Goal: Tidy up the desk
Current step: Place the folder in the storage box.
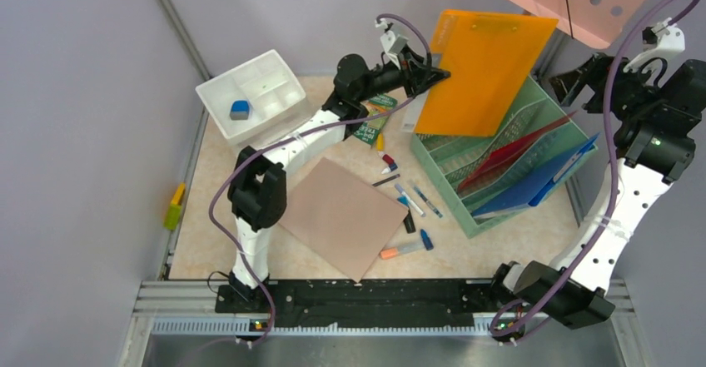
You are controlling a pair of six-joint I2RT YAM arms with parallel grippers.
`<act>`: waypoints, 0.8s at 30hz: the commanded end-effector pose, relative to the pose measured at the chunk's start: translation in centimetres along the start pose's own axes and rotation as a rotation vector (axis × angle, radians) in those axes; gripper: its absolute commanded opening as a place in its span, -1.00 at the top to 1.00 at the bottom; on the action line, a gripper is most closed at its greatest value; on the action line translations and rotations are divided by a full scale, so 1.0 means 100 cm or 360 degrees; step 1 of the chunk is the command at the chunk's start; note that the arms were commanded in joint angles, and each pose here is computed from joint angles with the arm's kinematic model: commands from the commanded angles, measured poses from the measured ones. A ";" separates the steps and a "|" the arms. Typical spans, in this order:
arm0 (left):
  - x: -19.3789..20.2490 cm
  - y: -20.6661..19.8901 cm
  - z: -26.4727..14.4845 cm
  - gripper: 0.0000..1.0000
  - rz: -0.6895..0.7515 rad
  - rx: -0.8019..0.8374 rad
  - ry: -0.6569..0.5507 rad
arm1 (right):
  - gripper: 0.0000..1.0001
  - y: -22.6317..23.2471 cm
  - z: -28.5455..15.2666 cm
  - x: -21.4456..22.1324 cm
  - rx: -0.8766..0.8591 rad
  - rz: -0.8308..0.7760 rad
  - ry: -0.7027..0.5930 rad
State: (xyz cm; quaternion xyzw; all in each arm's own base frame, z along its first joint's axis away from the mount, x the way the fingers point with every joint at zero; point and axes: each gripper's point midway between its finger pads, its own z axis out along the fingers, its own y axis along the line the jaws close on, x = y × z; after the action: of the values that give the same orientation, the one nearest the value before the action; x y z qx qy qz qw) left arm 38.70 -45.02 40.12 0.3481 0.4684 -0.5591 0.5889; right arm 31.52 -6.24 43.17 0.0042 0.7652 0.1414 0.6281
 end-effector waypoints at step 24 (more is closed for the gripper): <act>0.028 -0.008 0.043 1.00 0.0165 -0.0068 -0.0263 | -0.97 -0.007 -0.005 0.007 0.0000 -0.0030 -0.0025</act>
State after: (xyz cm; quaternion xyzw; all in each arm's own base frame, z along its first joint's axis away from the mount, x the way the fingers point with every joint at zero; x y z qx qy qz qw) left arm 39.06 -50.07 35.61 0.3241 0.4747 -0.5471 0.6085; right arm 31.40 -6.69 41.41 0.0130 0.7706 0.1528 0.6187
